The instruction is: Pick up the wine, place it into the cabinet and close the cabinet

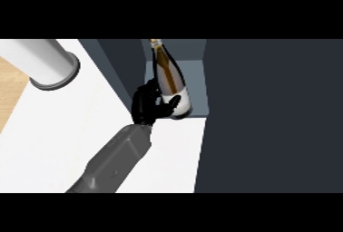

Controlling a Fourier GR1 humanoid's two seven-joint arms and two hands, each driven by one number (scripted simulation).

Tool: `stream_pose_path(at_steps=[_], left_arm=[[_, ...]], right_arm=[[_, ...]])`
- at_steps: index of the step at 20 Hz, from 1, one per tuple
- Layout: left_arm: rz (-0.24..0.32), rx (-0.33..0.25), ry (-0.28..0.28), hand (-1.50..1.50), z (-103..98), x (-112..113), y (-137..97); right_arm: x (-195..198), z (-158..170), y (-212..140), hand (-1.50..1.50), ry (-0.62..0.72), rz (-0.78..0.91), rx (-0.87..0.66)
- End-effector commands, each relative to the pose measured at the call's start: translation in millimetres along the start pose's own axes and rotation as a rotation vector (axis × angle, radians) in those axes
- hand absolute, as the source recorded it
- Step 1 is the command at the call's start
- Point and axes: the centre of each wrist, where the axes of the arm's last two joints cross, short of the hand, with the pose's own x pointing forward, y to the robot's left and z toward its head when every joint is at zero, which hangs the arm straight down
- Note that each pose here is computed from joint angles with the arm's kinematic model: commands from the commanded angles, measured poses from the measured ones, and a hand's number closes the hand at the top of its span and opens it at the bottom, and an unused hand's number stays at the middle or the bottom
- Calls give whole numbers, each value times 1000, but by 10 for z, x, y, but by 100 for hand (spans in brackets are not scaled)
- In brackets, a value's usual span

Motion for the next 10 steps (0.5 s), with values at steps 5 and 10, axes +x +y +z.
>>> stream_pose_path(at_steps=[5, 10], left_arm=[[-25, 32, -22, 150, -338, 257, -301], [-30, 36, 3, 150, -574, 411, -378]], right_arm=[[40, 59, 88, -150, -7, -9, 7], [-66, 3, 41, -150, -20, -10, 10]])
